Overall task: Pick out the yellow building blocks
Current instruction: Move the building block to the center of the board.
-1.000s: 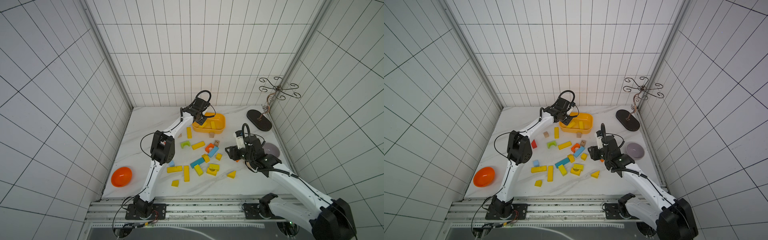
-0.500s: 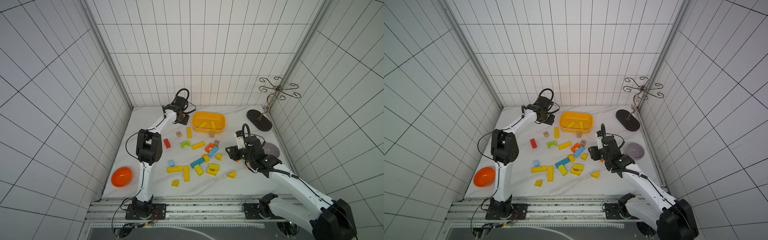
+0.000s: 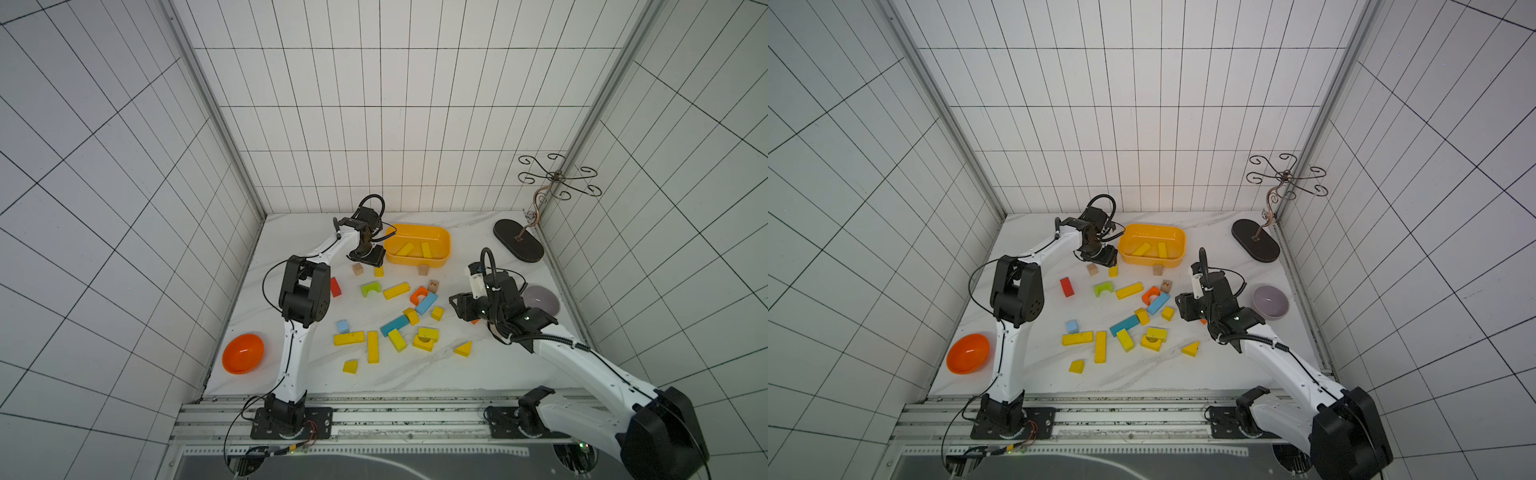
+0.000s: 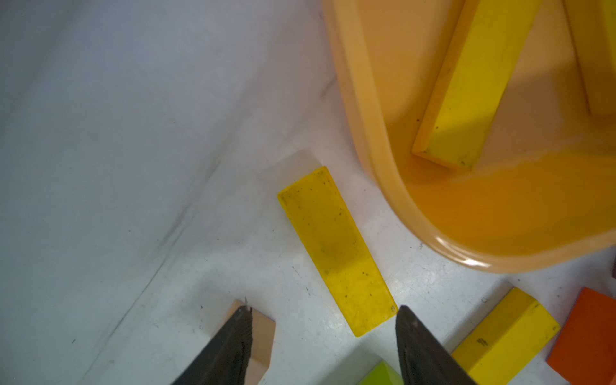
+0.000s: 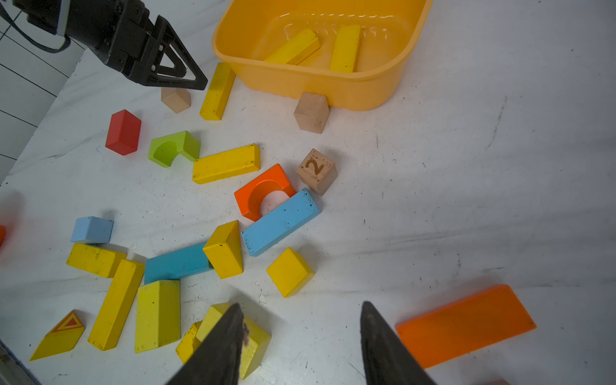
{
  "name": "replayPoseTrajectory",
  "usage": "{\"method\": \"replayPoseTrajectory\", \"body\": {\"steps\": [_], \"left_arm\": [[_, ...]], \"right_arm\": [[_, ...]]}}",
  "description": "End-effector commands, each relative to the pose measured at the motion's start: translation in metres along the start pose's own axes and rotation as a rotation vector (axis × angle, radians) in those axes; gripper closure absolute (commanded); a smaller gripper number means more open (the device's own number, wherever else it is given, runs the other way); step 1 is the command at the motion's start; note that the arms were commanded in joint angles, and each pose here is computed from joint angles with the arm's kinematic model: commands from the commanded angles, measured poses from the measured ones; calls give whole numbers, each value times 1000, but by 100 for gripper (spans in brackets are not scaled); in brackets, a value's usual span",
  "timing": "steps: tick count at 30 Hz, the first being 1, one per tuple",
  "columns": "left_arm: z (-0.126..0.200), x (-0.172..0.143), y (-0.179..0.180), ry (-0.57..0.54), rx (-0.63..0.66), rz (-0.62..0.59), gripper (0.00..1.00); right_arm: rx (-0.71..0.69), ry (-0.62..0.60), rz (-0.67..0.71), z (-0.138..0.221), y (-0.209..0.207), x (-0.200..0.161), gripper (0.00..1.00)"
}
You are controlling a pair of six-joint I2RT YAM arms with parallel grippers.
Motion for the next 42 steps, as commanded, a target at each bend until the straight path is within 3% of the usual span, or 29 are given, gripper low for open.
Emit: {"method": "replayPoseTrajectory", "body": {"steps": [1, 23, 30, 37, 42], "left_arm": [[-12, -7, -2, 36, -12, 3, 33], [-45, -3, -13, 55, 75, -24, 35], [-36, -10, 5, 53, 136, -24, 47], [-28, -16, 28, 58, 171, -3, 72], [-28, -17, 33, 59, 184, -21, 81]], "right_arm": [[4, 35, 9, -7, 1, -17, 44], [0, 46, 25, -7, 1, -19, 44], [5, 42, 31, -7, 1, -18, 44], [10, 34, 33, -5, 2, -18, 44], [13, 31, 34, -5, 2, -18, 44]]}}
Point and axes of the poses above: each gripper's point midway between its finger pads, its own z axis back along the fingers, its own y axis along the line the jaws close on, x = y × z, the point moved 7 cm from there along z, back along the fingers, and after that the axes turned 13 degrees about z, right-handed, at the moved point
